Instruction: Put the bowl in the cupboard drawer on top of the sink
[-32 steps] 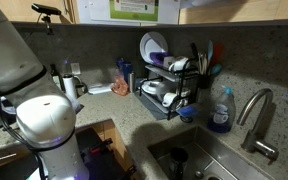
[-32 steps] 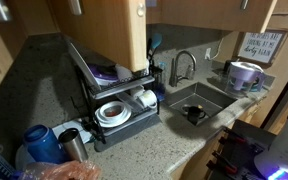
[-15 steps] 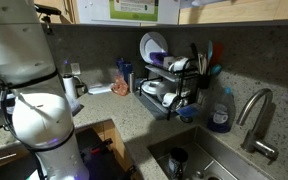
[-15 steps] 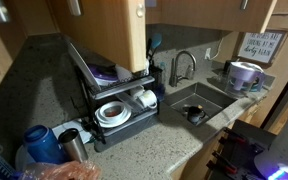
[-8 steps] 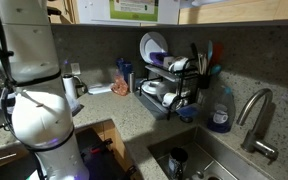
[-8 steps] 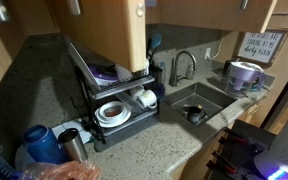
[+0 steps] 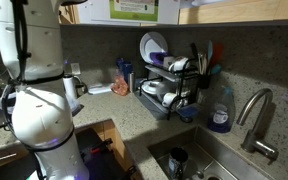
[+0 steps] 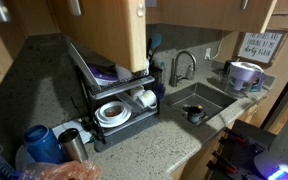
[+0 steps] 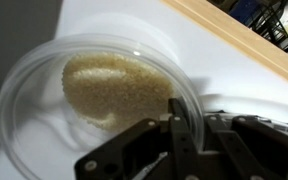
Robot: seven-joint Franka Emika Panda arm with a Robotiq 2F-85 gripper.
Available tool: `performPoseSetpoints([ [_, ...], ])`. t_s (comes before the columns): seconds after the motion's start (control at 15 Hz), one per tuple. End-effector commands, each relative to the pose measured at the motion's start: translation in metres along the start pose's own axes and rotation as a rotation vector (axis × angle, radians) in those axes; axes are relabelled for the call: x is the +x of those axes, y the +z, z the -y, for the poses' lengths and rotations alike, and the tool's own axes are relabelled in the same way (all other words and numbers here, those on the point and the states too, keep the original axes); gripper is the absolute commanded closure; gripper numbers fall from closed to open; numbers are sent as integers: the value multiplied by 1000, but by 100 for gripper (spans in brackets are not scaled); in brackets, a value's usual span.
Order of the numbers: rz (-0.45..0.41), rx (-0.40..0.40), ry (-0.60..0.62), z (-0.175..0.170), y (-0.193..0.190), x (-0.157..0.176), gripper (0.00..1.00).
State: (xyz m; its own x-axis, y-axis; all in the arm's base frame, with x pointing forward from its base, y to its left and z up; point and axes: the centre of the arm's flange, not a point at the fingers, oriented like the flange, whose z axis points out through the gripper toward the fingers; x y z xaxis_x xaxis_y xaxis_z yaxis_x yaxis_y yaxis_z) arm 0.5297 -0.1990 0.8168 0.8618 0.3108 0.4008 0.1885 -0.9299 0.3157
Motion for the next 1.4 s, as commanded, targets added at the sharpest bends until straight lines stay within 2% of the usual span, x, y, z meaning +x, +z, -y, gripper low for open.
performPoseSetpoints([
  [0.0, 29, -9, 65, -12, -3, 14, 99],
  [0.4, 63, -26, 156, -23, 11, 16, 99],
  [0.8, 55, -45, 199, -26, 10, 20, 99],
  [0.87, 55, -47, 204, -27, 10, 20, 93],
  [0.93, 54, -50, 213, -27, 10, 20, 83],
  [1.0, 55, -53, 216, -28, 10, 20, 68],
  [1.13, 54, -57, 221, -29, 9, 20, 57],
  [1.33, 46, -67, 231, -31, 6, 20, 33],
])
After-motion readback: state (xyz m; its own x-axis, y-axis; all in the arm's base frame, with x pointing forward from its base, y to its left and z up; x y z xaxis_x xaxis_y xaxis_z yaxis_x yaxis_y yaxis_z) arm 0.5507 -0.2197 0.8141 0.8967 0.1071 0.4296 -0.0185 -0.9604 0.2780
